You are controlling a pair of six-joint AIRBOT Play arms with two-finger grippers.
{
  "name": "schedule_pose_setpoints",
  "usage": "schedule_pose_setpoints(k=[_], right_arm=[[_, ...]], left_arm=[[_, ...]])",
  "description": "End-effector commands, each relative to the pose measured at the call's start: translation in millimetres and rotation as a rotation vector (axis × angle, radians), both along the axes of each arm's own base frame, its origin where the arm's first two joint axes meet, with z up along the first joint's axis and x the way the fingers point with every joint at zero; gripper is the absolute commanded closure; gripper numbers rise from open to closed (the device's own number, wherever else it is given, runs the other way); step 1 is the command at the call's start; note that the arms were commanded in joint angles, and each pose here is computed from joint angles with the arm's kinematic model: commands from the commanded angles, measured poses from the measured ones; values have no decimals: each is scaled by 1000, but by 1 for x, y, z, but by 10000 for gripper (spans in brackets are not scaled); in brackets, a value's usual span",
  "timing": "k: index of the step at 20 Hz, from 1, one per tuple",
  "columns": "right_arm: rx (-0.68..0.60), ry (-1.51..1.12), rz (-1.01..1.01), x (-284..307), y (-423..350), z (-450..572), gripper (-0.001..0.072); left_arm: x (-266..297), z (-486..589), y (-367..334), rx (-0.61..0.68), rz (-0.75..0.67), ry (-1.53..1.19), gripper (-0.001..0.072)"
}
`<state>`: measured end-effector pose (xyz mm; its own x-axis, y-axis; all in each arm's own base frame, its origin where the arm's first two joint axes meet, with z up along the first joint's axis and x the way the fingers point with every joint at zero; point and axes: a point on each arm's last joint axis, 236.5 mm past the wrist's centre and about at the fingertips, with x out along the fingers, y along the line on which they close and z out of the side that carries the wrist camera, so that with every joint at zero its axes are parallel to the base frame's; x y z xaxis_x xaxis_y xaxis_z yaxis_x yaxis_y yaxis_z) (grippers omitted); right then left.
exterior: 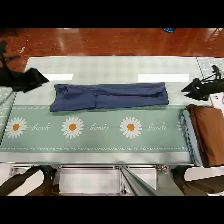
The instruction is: Fold the shirts.
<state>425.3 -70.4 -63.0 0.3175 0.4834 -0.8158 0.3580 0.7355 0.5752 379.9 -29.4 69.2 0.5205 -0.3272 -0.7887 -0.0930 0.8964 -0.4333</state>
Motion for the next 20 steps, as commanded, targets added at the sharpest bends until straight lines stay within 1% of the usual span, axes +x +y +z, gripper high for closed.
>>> schedule_pose_setpoints(k=[1,3,9,10,12,13,14,15,16,17,18,20], right_arm=[[64,-37,-4,20,39,-17,305],[104,-25,21,23,60,-26,305],[130,15,153,18,124,-46,306],[117,5,177,21,134,-46,358],[113,-32,244,26,148,-32,699],[117,-49,274,27,151,-20,694],[117,-67,297,26,151,-3,694],[93,-81,326,20,147,12,694],[26,-87,371,9,136,26,694],[-51,-99,398,-2,126,40,694],[-102,-122,403,-11,120,55,694],[-150,-192,396,-35,119,90,694]], left_arm=[[-28,-31,-32,12,-11,-32,203],[-37,-52,-41,4,-32,23,203],[-37,-76,-47,-34,-28,101,203],[-36,-76,-50,-52,-22,105,203],[-34,-77,-55,-86,-12,113,204],[-34,-78,-57,-99,-9,118,270],[-34,-76,-61,-120,-7,122,543],[-33,-73,-66,-144,-6,117,685],[-30,-67,-75,-155,-43,87,693],[-26,-58,-88,-150,-111,31,693],[-21,-50,-105,-154,-156,-16,693],[-12,-41,-142,-158,-213,-66,694]])
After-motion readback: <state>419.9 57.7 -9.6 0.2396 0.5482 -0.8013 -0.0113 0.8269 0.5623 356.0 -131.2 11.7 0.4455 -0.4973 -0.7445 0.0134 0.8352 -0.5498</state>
